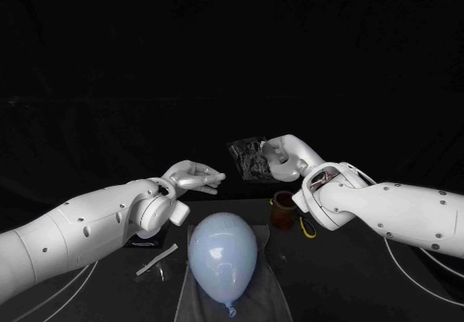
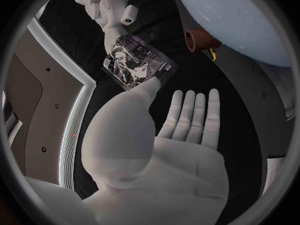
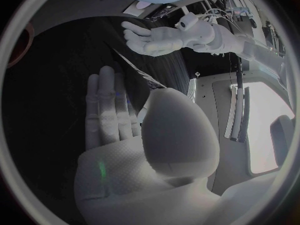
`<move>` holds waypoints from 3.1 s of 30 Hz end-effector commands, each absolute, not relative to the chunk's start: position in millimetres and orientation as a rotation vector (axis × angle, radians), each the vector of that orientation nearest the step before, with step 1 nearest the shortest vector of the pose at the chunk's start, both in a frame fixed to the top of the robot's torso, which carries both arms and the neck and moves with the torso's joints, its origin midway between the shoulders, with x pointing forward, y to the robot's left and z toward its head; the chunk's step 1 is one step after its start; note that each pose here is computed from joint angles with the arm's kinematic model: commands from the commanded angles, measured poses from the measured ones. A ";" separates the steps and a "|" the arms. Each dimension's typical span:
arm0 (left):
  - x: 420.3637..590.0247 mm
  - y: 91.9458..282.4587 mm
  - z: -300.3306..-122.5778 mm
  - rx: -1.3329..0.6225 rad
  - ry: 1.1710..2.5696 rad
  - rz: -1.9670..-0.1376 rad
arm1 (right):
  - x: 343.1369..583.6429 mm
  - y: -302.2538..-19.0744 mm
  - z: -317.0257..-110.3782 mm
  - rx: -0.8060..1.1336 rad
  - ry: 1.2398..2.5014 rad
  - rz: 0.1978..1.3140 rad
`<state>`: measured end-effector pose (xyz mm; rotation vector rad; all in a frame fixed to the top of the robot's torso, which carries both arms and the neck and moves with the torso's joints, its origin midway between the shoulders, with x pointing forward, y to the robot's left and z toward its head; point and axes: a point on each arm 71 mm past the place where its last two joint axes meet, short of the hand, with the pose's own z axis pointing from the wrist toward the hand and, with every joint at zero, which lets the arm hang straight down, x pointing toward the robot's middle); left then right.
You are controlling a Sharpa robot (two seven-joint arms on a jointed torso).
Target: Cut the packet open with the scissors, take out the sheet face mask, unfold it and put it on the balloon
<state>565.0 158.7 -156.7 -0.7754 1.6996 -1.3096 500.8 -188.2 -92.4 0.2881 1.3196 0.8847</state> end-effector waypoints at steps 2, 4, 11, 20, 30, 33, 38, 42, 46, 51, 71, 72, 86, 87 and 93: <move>571.1 158.8 -152.3 -0.871 1.595 -1.375 | 498.9 -184.7 -91.0 0.406 1.315 1.056; 572.3 156.6 -151.7 -0.883 1.584 -1.411 | 498.5 -182.3 -91.5 0.420 1.325 1.079; 572.6 148.2 -146.7 -0.911 1.524 -1.588 | 499.8 -175.8 -93.7 0.449 1.357 1.115; 566.5 144.1 -140.2 -0.911 1.482 -1.795 | 504.1 -171.3 -96.5 0.442 1.386 1.106; 560.3 140.8 -138.0 -0.893 1.506 -1.903 | 503.7 -166.8 -98.5 0.418 1.408 1.107; 559.9 139.4 -138.2 -0.894 1.513 -1.912 | 502.0 -164.6 -98.5 0.407 1.412 1.112; 560.0 137.6 -138.8 -0.900 1.524 -1.907 | 500.0 -162.7 -98.4 0.397 1.414 1.117; 561.0 138.1 -139.1 -0.907 1.517 -1.888 | 499.6 -162.7 -98.4 0.394 1.415 1.117; 562.8 140.4 -139.2 -0.919 1.493 -1.856 | 499.3 -163.2 -98.5 0.386 1.418 1.113; 564.4 142.7 -139.0 -0.930 1.466 -1.826 | 499.0 -163.7 -98.7 0.375 1.423 1.107; 569.3 159.9 -138.8 -0.955 1.387 -1.721 | 498.6 -175.9 -98.9 0.360 1.422 1.057; 569.4 160.3 -138.8 -0.953 1.387 -1.717 | 498.5 -176.8 -98.9 0.360 1.422 1.055; 570.3 164.6 -138.6 -0.943 1.376 -1.692 | 496.0 -185.6 -98.4 0.364 1.425 1.046; 570.3 164.6 -138.5 -0.942 1.376 -1.690 | 495.8 -185.8 -98.4 0.364 1.427 1.046; 570.0 164.1 -138.2 -0.931 1.375 -1.685 | 494.2 -185.4 -98.7 0.356 1.441 1.052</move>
